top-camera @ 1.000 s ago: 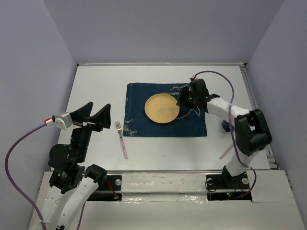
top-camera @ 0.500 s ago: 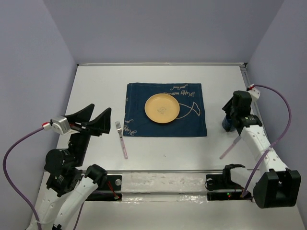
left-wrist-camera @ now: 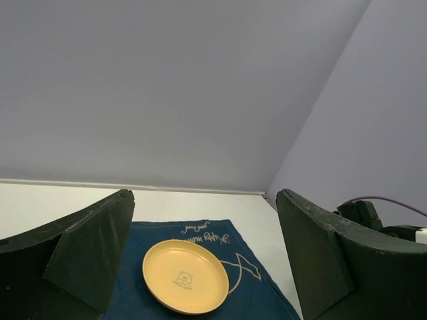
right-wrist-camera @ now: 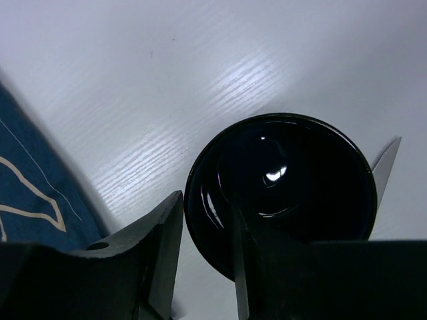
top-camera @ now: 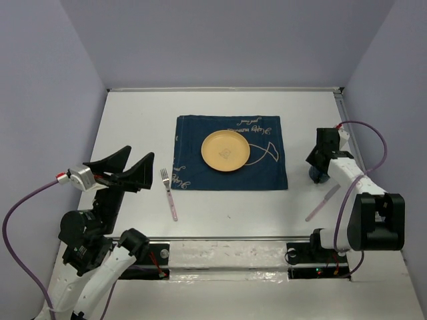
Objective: Set the dinner table for one person
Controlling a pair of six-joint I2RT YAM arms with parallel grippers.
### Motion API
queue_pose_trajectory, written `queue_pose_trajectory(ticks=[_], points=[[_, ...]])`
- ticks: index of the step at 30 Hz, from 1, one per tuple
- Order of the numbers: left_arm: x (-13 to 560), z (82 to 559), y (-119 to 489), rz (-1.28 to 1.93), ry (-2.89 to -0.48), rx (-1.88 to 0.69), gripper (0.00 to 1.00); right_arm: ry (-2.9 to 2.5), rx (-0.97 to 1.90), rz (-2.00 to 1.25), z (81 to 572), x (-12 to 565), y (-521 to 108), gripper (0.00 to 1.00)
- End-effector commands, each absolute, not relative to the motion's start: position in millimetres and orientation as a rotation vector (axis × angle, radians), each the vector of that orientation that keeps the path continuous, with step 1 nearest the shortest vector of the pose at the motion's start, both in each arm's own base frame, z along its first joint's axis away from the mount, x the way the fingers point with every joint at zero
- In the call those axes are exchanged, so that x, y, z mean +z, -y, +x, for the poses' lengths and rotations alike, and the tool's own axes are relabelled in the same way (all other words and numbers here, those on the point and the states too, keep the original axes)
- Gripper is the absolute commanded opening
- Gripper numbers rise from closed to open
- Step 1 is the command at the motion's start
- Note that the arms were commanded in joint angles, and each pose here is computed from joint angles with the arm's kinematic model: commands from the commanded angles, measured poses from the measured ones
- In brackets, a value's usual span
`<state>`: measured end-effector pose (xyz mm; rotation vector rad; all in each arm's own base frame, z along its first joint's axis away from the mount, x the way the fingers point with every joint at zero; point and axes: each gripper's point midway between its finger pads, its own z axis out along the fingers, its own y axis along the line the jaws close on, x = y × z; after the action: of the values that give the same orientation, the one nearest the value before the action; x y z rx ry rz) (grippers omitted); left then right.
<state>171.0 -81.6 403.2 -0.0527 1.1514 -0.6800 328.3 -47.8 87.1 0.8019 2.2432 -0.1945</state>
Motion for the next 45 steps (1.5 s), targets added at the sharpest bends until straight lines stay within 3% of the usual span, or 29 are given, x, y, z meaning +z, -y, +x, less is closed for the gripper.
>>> queue_pose_trajectory(ticks=[1, 3, 6, 11, 17, 27, 45], points=[[413.3, 165.7, 84.1, -0.026, -1.106, -0.700, 0.99, -2.189, -0.160, 0.761, 350.5, 102.7, 47.1, 0.32], [412.8, 166.4, 85.1, -0.021, -1.107, -0.699, 0.99, -2.194, -0.176, 0.755, 351.6, 100.7, 49.0, 0.14], [412.0, 167.5, 85.2, -0.024, -1.112, -0.697, 0.99, -2.184, -0.187, 0.727, 354.9, 108.1, 50.7, 0.00], [411.2, 168.5, 88.0, -0.017, -1.118, -0.704, 0.99, -2.074, -0.207, 0.586, 374.3, 165.7, 40.5, 0.00], [408.2, 173.2, 90.0, -0.016, -1.136, -0.694, 0.99, -2.040, -0.085, 0.236, 427.7, 222.4, -42.4, 0.00], [408.2, 173.7, 88.9, -0.025, -1.138, -0.693, 0.99, -2.133, -0.060, -0.105, 502.5, 215.6, -130.9, 0.00], [407.9, 173.9, 89.3, -0.019, -1.136, -0.690, 0.99, -2.225, -0.114, -0.190, 542.8, 163.2, -144.4, 0.00]])
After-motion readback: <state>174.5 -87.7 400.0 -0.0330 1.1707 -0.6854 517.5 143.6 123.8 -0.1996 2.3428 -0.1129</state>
